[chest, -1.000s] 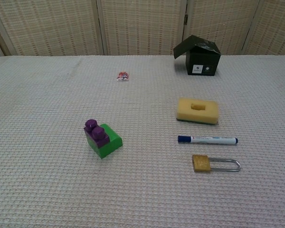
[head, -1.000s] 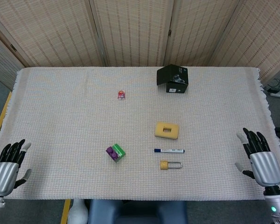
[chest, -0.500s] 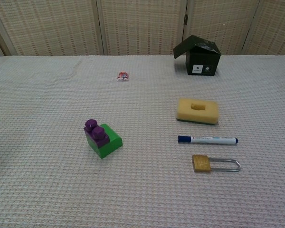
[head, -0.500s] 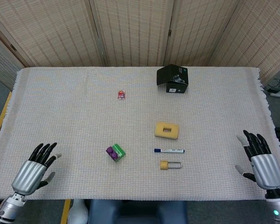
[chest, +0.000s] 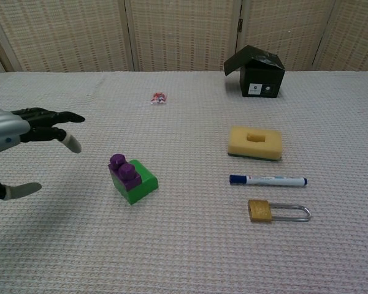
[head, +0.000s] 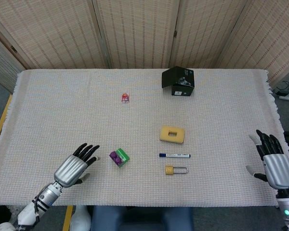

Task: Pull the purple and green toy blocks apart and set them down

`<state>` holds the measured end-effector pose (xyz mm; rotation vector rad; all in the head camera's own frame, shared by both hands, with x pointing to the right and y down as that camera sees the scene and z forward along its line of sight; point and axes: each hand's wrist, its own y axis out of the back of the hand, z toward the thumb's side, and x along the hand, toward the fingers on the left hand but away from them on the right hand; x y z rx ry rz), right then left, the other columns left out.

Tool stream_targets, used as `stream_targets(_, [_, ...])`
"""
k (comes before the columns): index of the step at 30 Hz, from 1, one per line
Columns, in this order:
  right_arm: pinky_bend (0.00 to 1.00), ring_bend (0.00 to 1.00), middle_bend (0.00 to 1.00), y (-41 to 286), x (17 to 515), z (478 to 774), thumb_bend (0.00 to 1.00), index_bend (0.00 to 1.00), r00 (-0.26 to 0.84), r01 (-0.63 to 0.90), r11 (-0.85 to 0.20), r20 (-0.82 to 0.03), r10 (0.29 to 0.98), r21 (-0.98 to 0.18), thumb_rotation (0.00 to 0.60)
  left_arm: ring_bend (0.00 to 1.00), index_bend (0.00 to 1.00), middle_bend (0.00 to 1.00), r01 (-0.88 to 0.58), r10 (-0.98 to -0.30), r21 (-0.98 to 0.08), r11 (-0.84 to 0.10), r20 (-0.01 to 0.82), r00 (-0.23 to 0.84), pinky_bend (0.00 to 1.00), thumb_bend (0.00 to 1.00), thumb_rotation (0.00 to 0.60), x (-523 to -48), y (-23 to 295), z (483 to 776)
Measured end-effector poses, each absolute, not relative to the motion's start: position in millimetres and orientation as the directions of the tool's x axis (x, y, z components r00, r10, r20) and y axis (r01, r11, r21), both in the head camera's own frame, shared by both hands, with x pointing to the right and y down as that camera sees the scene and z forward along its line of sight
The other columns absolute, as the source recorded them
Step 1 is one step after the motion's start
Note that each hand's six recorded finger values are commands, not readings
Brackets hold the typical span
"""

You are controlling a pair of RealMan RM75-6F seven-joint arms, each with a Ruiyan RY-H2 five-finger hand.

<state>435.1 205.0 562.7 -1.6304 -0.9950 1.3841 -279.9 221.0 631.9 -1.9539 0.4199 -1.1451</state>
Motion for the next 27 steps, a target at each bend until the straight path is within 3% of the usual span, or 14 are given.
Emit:
stream_targets(8, [0.00,0.00,0.00,202.4,437.7,567.0,0.25,0.00,0.098,0.091,-0.426,-0.417,0.903,-0.900,0.600,0.00,0.25,0.00,0.080,-0.596,-0.756,-0.650,0.572,0.564,0.00,0.33,0.600,-231.3,206.7,641.8])
stream_targets(18, [0.00,0.00,0.00,200.7,440.3,567.2,0.25,0.00,0.093,0.105,-0.437,-0.429,0.899,-0.893,0.600,0.00,0.22,0.00,0.135,-0.594,-0.785,-0.604,0.557,0.580,0.00,0.31,0.600,-212.9,205.4,648.7])
stream_targets(27, [0.00,0.00,0.00,197.9,443.7,568.4,0.25,0.00,0.092,0.117,-0.442,-0.433,0.896,-0.889,0.600,0.00,0.30,0.00,0.175,-0.596,-0.794,-0.582,0.563,0.572,0.00,0.32,0.600,-199.2,199.1,673.8])
